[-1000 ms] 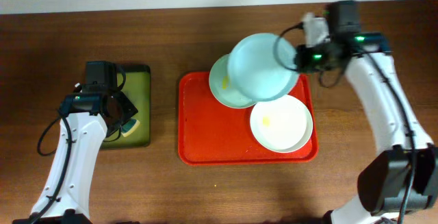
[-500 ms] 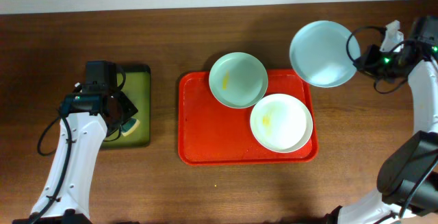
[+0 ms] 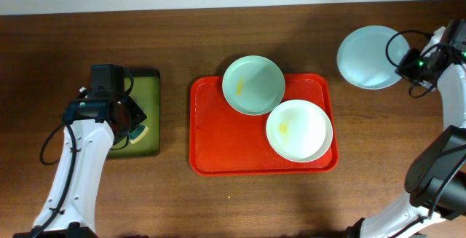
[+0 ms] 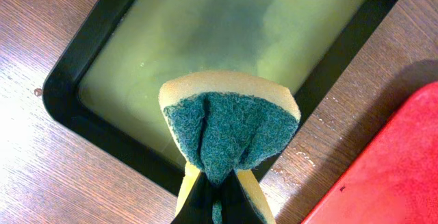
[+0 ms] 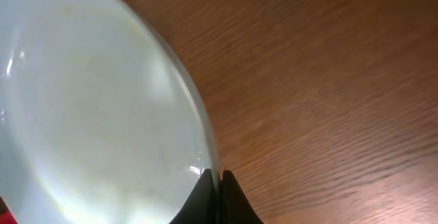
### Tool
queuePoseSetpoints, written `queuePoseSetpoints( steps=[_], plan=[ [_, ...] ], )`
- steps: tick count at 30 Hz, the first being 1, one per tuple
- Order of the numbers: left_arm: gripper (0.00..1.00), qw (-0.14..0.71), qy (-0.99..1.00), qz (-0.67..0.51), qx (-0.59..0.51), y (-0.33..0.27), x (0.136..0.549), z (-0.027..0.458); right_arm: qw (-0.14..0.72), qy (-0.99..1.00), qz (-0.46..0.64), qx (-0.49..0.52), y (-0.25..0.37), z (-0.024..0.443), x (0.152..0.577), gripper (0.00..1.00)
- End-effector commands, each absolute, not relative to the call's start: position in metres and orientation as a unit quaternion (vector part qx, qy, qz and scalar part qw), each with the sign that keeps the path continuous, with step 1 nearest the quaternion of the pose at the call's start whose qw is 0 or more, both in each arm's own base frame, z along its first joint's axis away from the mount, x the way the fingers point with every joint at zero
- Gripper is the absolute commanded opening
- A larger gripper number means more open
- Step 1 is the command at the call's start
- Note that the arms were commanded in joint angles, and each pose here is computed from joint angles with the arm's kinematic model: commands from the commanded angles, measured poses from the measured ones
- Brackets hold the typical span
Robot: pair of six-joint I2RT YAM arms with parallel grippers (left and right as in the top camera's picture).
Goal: Clean dirty plates on tray and stack at the side
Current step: 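Move the blue plate right and set it on the table with the right gripper, then grasp the light green plate rim with the right gripper and pull it forward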
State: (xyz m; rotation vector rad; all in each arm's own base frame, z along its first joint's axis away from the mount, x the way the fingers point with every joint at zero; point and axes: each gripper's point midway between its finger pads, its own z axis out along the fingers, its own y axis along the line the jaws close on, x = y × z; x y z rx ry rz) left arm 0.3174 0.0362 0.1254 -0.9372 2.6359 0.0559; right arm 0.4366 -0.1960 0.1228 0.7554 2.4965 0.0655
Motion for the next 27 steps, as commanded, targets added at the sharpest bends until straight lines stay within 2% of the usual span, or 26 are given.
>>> queuePoseSetpoints(
  steps=[1, 5, 9, 11, 12, 20, 21, 25, 26, 27],
  plan=[
    [0.0, 0.189, 0.927, 0.014, -0.323, 0.037, 0.321, 0.137, 0.238, 0.923, 0.009, 0.301, -0.207, 0.097, 0.433, 0.04],
    [0.0, 0.189, 0.927, 0.014, -0.322, 0.037, 0.321, 0.137, 0.207, 0.93, 0.014, 0.304, -0.206, 0.067, 0.431, 0.04],
    [0.0, 0.189, 0.928, 0.01, -0.322, 0.036, 0.322, 0.137, 0.204, 0.93, 0.017, 0.304, -0.205, 0.064, 0.431, 0.04],
    [0.0, 0.191, 0.93, 0.001, -0.313, 0.032, 0.325, 0.137, 0.207, 0.93, 0.018, 0.304, -0.204, 0.069, 0.431, 0.2],
    [0.0, 0.194, 0.933, -0.006, -0.303, 0.03, 0.327, 0.138, 0.213, 0.929, 0.022, 0.302, -0.202, 0.074, 0.432, 0.25],
    [0.0, 0.206, 0.938, -0.014, -0.278, 0.019, 0.334, 0.141, 0.315, 0.91, 0.122, 0.239, -0.151, 0.175, 0.446, 0.33],
    [0.0, 0.209, 0.939, -0.016, -0.274, 0.016, 0.336, 0.141, 0.33, 0.908, 0.145, 0.216, -0.13, 0.195, 0.446, 0.34],
    [0.0, 0.214, 0.94, -0.02, -0.264, 0.009, 0.338, 0.142, 0.331, 0.911, 0.204, 0.138, -0.063, 0.223, 0.441, 0.34],
    [0.0, 0.215, 0.941, -0.021, -0.261, 0.007, 0.339, 0.143, 0.322, 0.915, 0.222, 0.099, -0.039, 0.224, 0.438, 0.38],
    [0.0, 0.215, 0.941, -0.021, -0.258, 0.005, 0.339, 0.143, 0.312, 0.919, 0.231, 0.071, -0.021, 0.223, 0.436, 0.48]
  ],
)
